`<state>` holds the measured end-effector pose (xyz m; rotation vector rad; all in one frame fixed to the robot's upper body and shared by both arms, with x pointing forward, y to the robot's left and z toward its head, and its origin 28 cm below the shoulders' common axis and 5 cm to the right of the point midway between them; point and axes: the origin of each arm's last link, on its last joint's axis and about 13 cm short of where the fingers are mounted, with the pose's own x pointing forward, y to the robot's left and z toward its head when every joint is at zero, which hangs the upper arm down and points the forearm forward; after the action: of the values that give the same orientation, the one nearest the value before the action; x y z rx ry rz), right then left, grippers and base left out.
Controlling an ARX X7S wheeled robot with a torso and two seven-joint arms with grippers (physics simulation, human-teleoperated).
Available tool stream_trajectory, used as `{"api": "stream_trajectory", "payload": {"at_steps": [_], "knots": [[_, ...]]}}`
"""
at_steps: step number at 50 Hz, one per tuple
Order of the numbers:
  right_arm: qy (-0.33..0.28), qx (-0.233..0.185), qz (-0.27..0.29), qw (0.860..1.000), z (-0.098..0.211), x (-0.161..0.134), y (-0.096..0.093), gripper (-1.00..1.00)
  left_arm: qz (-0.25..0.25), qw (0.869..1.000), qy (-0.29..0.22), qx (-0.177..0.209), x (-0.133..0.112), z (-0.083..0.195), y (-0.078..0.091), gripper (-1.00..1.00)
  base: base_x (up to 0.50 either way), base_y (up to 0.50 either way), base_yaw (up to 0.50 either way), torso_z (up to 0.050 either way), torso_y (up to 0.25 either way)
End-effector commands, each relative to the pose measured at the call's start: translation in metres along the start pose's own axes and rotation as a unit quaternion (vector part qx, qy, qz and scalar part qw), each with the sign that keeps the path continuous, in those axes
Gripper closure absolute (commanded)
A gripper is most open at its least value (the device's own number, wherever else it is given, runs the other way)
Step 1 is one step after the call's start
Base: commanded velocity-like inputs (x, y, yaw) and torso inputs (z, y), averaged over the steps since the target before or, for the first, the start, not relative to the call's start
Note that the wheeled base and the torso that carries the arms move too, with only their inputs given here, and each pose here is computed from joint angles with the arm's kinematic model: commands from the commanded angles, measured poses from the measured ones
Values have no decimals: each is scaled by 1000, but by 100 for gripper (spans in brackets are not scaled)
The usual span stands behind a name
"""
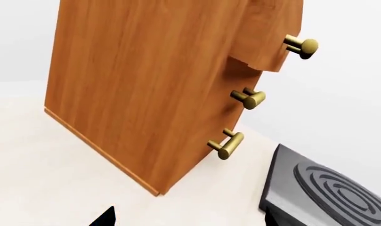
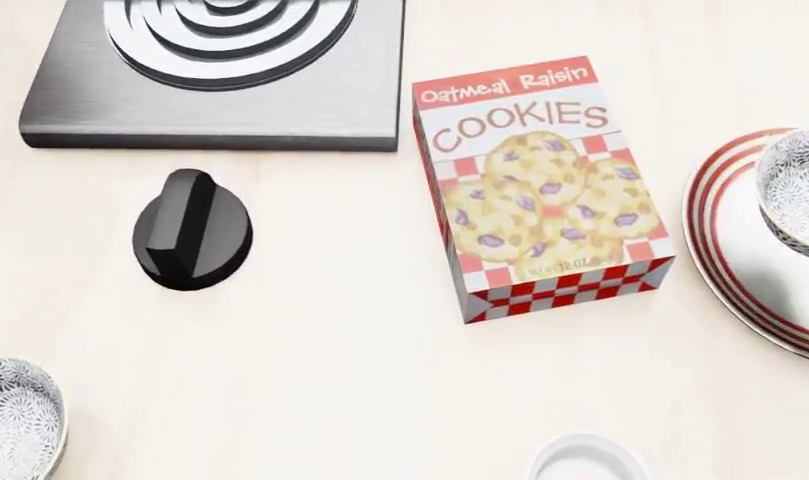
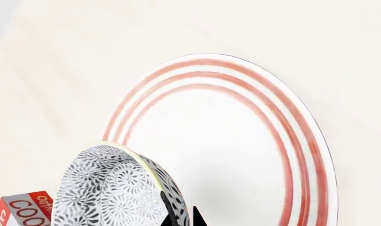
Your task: Pick the akita bowl from table center and place it on the plate.
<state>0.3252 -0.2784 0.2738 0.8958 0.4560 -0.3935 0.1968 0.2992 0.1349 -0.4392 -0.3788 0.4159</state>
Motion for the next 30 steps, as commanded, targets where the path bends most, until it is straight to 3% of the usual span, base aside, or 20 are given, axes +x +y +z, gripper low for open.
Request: {"api": "stream_trajectory", "payload": {"at_steps": [1,20,30], "knots": [[-2,18,1,1000,3,11,-3,100,-1,1000,-2,-2,-1,3,0,-100,0,0,0,0,0],[-11,30,0,1000,4,21,-2,100,-4,1000,-4,-4,-1,6,-1,-100,0,0,0,0,0],[-18,16,-11,1000,2,23,-2,100,-6,1000,-5,-4,-2,6,-2,-100,0,0,0,0,0]]}}
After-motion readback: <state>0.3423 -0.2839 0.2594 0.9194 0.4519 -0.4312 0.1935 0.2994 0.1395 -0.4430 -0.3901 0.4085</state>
